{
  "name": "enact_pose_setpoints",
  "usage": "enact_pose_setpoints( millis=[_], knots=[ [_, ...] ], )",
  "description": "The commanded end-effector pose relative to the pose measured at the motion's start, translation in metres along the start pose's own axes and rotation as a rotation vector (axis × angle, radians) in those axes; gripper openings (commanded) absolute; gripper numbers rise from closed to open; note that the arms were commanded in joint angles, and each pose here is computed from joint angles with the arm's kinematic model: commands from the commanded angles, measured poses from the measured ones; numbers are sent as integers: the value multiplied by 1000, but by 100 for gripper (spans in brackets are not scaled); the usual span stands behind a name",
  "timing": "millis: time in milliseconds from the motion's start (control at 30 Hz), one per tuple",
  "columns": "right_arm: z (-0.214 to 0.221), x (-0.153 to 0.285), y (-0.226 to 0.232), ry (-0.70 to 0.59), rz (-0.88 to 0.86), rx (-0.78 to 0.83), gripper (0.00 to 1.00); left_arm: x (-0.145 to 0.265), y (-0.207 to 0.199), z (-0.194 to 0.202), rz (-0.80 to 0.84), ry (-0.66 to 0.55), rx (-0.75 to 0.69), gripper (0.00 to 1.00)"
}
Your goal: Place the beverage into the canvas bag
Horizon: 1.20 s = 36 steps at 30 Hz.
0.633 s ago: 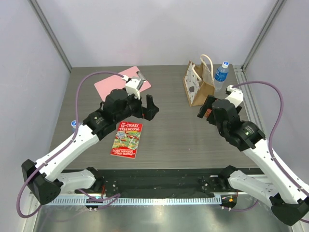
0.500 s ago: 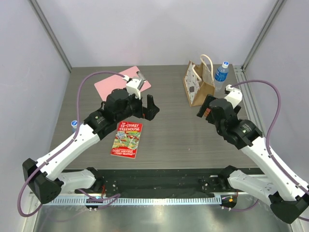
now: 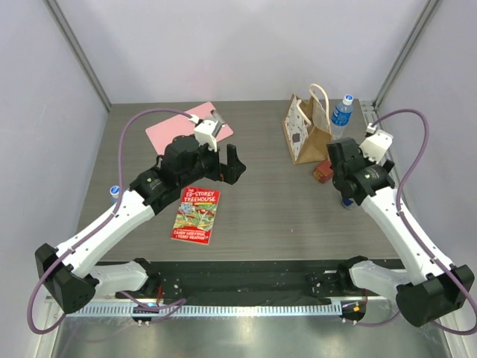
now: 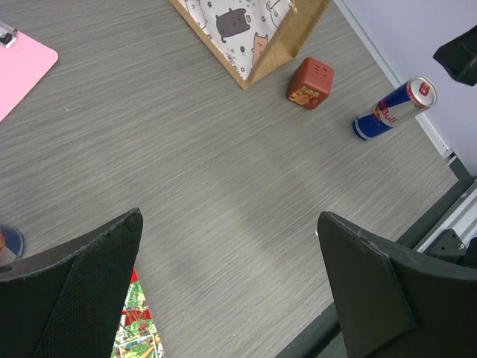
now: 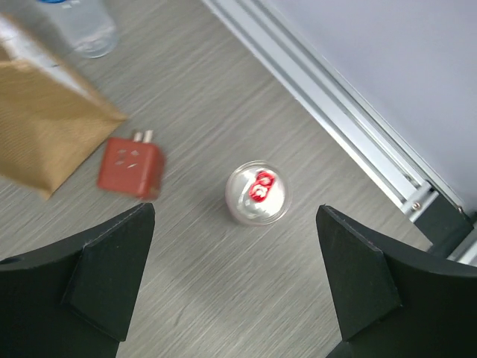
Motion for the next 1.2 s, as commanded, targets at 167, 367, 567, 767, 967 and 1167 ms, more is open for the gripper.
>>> enact_pose_setpoints(
  millis=[167,367,567,767,967,1167],
  knots=[
    [25,-44,-18,130,90,-44,89,3,-2,-17,1,-45,24,100],
    [33,-57,-23,140,114,-47,84,2,-2,-17,0,-44,27,100],
    [43,-69,-25,157,108,-41,81,2,-2,-16,0,-42,27,100],
    [45,-79,-23,155,125,-36,70,1,-2,-16,0,-39,29,100],
    [38,-76,-21,139,92,-37,42,0,-2,-16,-2,-38,29,100],
    [24,-59,-6,153,-92,-19,18,-1,-2,-15,-1,-35,33,100]
  ],
)
Point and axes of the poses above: each gripper's point midway between its finger pads, its own x axis back along the fingers, its own y axis along the line the jaws close on, z = x × y, the point moved 6 cm from there along x, back along the fingers, and after that the axes turned 9 degrees about -x, right-handed, at the moved point
